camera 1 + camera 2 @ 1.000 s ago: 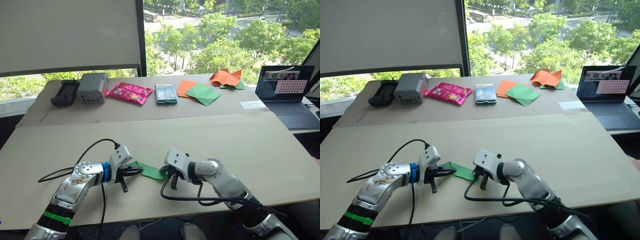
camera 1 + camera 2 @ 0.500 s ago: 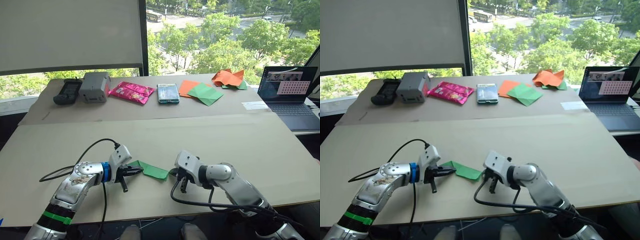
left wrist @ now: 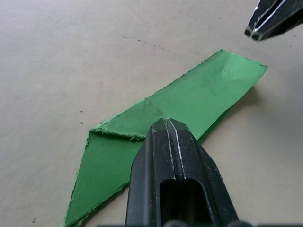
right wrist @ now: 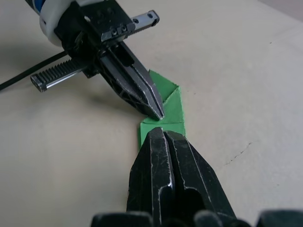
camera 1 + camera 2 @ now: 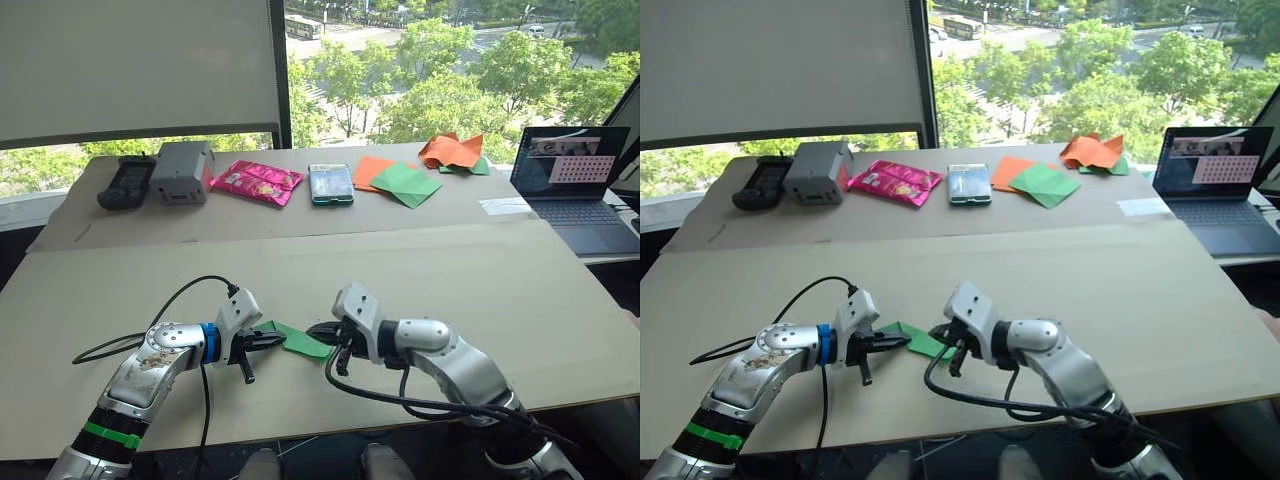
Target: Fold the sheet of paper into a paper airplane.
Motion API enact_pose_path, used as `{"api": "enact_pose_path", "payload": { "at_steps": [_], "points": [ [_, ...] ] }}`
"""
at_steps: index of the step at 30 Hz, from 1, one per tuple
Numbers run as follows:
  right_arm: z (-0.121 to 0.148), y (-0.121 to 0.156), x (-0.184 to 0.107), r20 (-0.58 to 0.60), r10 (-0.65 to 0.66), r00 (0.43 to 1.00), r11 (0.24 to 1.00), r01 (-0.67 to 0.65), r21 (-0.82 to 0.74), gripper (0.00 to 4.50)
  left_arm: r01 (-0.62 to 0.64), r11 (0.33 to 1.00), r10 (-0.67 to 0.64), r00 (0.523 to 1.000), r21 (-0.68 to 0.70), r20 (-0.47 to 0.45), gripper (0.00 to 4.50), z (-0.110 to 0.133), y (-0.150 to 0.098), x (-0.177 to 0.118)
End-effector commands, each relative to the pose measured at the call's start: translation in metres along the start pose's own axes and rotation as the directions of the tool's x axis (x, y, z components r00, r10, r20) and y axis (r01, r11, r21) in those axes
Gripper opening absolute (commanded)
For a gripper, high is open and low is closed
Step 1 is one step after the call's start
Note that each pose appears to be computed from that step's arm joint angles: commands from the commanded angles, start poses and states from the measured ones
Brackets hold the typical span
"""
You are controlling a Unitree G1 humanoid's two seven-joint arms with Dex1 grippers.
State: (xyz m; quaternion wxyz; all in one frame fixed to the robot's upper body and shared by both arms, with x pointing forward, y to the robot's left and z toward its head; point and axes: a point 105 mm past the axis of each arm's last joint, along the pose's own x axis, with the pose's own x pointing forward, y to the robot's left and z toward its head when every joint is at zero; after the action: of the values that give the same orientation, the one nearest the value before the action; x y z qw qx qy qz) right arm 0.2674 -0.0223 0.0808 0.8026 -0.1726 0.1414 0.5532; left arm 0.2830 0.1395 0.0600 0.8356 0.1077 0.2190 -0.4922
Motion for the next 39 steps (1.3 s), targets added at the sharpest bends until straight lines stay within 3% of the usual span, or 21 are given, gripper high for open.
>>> {"api": "enact_pose_path", "payload": {
  "at_steps": [1, 13, 26, 39],
  "points": [
    [-0.005, 0.000, 0.004, -0.013, 0.000, 1.000, 0.999, -0.001, -0.038, 0.01, 0.006, 1.000, -0.008, 0.998, -0.024, -0.060, 0.00, -0.014, -0.003, 0.002],
    [-0.053, -0.006, 0.010, -0.231, -0.020, 0.973, 0.995, 0.042, 0.090, 0.01, 0.028, 0.999, -0.028, 1.000, 0.023, -0.011, 0.00, 0.014, 0.002, 0.007],
    [-0.070, -0.002, 0.015, -0.305, -0.009, 0.952, 0.995, 0.038, 0.088, 0.01, 0.066, 0.993, -0.063, 0.997, 0.097, -0.038, 0.00, 0.026, 0.019, 0.018],
    [-0.070, -0.005, 0.015, -0.315, -0.018, 0.949, 0.995, 0.048, 0.086, 0.01, 0.125, 0.985, -0.117, 0.990, 0.117, -0.076, 0.00, 0.015, 0.008, 0.027]
  ]
}}
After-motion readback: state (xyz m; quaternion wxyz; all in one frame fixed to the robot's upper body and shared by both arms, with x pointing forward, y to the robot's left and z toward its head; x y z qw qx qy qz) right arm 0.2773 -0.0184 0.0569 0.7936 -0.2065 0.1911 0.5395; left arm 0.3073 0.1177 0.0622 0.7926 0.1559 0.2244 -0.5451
